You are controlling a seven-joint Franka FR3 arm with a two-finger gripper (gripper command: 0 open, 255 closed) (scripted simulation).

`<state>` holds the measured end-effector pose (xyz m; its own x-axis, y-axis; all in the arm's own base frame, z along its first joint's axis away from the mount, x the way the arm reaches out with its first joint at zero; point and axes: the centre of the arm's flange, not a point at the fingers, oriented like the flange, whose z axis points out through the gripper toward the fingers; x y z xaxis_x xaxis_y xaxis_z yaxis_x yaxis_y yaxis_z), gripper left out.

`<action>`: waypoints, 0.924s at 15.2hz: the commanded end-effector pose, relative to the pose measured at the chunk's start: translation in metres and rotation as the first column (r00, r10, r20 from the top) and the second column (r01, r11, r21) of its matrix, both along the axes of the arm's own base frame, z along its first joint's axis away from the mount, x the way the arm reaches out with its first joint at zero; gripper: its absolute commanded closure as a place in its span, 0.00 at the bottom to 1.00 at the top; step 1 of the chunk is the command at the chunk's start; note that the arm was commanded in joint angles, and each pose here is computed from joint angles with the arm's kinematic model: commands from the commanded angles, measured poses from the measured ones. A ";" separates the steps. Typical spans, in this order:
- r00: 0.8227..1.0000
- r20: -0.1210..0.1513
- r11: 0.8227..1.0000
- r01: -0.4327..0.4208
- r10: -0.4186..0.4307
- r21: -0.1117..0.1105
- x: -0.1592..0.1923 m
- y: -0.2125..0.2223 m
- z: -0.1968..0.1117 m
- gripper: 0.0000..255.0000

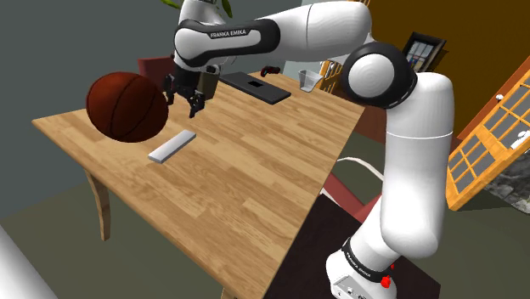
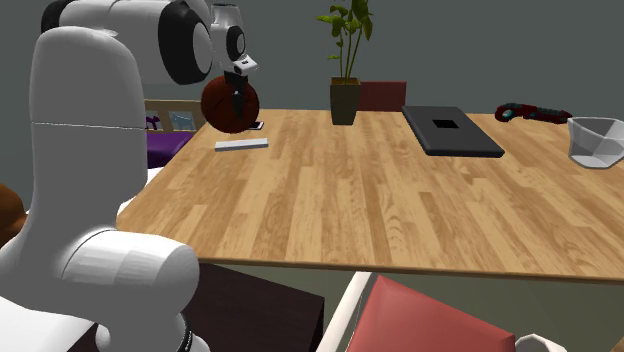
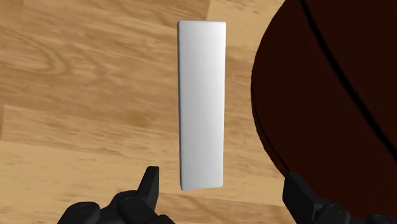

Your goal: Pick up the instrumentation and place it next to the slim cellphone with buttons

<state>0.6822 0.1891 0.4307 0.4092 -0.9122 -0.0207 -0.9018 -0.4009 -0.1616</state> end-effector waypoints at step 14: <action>1.000 -0.019 0.997 -0.007 0.009 0.071 0.013 -0.025 -0.027 0.00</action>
